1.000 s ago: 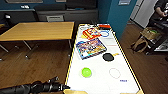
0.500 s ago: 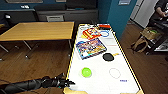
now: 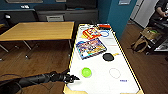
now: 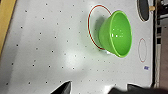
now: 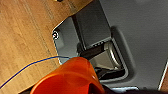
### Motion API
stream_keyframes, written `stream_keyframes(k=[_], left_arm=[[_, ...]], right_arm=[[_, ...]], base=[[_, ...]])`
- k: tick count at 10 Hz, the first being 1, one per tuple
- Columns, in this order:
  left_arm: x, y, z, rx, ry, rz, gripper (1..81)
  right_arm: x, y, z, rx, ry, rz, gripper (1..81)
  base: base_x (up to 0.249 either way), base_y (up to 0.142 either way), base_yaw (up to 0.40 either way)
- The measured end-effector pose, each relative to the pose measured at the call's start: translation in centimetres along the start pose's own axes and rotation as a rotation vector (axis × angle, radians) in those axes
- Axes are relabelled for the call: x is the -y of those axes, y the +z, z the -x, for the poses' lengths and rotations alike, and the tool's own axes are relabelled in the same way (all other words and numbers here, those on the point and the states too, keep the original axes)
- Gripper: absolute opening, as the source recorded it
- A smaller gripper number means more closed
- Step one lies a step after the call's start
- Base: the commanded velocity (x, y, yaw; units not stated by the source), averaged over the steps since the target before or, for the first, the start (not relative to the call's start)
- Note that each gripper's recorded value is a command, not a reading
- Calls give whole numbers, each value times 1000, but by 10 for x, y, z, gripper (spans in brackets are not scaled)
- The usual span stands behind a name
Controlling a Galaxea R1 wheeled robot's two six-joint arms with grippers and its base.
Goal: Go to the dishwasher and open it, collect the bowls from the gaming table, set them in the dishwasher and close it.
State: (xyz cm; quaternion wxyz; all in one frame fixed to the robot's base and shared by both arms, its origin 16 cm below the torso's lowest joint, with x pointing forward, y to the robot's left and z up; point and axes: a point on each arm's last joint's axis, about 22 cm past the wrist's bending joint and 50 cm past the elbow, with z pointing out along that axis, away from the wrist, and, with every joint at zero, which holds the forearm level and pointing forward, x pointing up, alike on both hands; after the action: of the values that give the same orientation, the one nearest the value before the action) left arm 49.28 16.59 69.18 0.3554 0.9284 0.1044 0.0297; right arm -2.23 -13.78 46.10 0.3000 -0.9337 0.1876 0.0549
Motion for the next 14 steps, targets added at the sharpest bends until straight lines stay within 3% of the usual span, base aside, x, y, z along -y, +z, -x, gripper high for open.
stream_keyframes(k=[3,6,8,14], left_arm=[[-13,24,-6,5,-18,2,811],[-2,38,-23,-20,-84,-35,811],[-16,55,-27,-17,-106,-31,811],[-54,74,-45,1,-81,-57,811]], right_arm=[[0,4,-1,6,-4,8,10],[11,11,-4,13,-9,-2,10],[12,12,-6,12,-12,-2,10],[8,12,-5,15,-17,8,10]], base=[[0,0,0],[0,0,0],[0,0,0],[0,0,0]])
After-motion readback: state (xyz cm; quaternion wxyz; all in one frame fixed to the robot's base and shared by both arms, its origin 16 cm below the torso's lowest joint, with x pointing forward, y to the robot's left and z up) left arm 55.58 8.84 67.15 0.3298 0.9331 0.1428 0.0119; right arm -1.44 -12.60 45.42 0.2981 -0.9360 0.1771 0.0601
